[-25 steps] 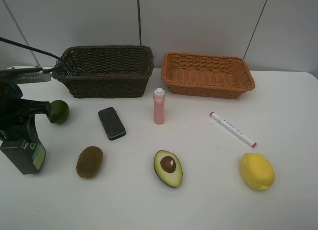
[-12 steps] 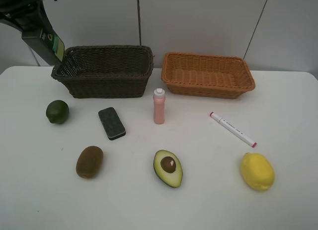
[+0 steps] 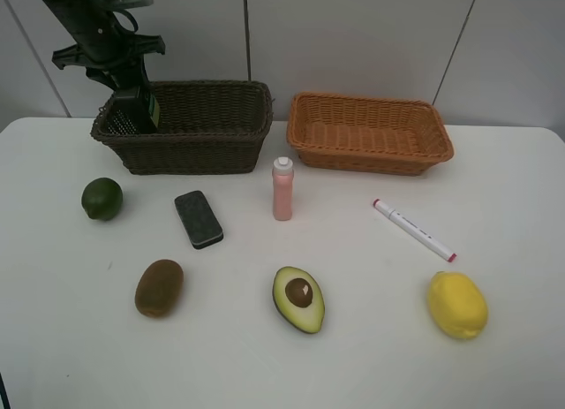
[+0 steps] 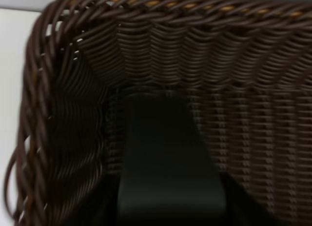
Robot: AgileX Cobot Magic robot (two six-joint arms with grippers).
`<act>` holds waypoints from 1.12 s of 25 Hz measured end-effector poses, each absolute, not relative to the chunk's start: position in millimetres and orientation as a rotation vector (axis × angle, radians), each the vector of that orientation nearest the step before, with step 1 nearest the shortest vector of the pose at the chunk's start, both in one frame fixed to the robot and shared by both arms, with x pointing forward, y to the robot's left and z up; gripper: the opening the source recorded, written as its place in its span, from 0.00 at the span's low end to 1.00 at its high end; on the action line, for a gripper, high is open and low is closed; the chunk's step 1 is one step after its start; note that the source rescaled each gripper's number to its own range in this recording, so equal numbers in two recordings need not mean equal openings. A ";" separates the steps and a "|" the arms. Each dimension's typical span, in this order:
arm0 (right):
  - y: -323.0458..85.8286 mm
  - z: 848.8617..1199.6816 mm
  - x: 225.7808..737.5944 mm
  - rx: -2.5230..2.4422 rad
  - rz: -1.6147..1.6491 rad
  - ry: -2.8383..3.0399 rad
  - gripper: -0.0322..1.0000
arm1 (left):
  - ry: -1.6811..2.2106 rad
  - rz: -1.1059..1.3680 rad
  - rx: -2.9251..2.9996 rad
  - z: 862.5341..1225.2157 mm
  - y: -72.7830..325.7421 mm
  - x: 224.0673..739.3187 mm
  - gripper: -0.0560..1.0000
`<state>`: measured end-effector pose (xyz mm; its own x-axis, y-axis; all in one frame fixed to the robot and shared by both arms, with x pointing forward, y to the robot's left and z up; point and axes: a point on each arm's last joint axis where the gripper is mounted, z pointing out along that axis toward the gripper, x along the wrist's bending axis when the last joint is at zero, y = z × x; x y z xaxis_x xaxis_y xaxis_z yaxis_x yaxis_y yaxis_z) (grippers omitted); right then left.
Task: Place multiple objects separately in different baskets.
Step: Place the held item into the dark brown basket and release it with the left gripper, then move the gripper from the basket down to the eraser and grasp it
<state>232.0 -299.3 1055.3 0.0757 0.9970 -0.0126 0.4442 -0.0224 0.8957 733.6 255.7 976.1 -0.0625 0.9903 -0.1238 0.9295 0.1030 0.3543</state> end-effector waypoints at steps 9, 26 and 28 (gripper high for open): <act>-299.3 1055.3 232.0 1.578 0.900 1.474 1.00 | 2.060 0.234 1.897 987.7 254.5 738.2 0.98; -299.3 1055.3 232.0 1.578 0.900 1.474 1.00 | 2.108 0.070 1.956 1065.9 255.8 659.6 1.00; -299.3 1055.3 232.0 1.578 0.900 1.474 1.00 | 2.131 0.041 1.971 1072.5 258.3 628.1 1.00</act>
<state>232.0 -299.3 1055.3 0.0757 0.9970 -0.0126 0.4442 -0.0224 0.8957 628.1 258.3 1072.5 -0.0628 0.9860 -0.1545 0.9794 0.0906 0.1804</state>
